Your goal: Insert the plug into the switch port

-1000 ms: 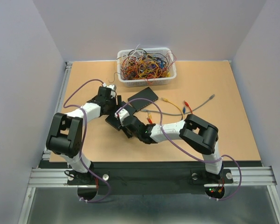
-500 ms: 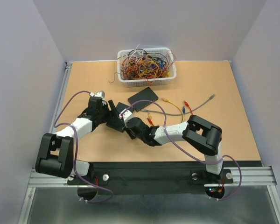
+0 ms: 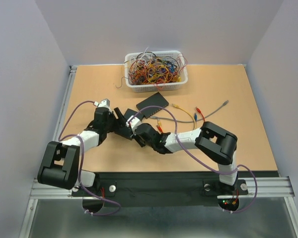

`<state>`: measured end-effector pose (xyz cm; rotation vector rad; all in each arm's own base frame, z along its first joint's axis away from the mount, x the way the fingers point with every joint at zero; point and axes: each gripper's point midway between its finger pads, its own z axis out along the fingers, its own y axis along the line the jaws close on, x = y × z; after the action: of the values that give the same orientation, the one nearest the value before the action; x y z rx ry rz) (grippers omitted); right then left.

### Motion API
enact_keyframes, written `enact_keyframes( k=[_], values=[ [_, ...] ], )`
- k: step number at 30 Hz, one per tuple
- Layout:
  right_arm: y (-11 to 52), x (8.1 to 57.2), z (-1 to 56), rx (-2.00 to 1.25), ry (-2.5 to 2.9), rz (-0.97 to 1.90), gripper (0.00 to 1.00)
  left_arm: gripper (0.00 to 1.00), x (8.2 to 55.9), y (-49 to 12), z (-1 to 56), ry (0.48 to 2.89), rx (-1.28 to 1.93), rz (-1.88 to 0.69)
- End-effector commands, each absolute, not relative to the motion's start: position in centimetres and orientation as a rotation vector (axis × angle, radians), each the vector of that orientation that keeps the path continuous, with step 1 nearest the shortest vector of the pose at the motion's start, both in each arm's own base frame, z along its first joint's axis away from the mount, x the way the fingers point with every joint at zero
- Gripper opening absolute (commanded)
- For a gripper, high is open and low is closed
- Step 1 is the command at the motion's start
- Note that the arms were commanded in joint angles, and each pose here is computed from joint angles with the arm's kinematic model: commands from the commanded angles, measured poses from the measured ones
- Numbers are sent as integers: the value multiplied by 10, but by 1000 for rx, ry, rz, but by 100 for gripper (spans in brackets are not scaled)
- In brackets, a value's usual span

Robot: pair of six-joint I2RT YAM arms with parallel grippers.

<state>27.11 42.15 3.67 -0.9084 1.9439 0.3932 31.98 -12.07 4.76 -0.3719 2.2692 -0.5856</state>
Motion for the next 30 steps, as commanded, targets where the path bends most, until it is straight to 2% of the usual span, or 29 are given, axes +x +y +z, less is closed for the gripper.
enact_keyframes(
  k=[1, 17, 21, 27, 30],
  values=[
    [462, 295, 123, -815, 1670, 568, 0, 79, 252, -168, 11, 2535, -328, -807],
    [526, 307, 156, -903, 1518, 678, 1, 79, 228, -207, 13, 2533, -212, -911],
    [525, 302, 162, -872, 1463, 731, 1, 79, 221, -205, 10, 2538, -216, -916],
    [500, 302, 138, -861, 1543, 645, 1, 79, 228, -191, 12, 2516, -261, -810],
    [481, 302, 122, -833, 1615, 585, 6, 81, 238, -185, 20, 2483, -260, -763]
  ],
)
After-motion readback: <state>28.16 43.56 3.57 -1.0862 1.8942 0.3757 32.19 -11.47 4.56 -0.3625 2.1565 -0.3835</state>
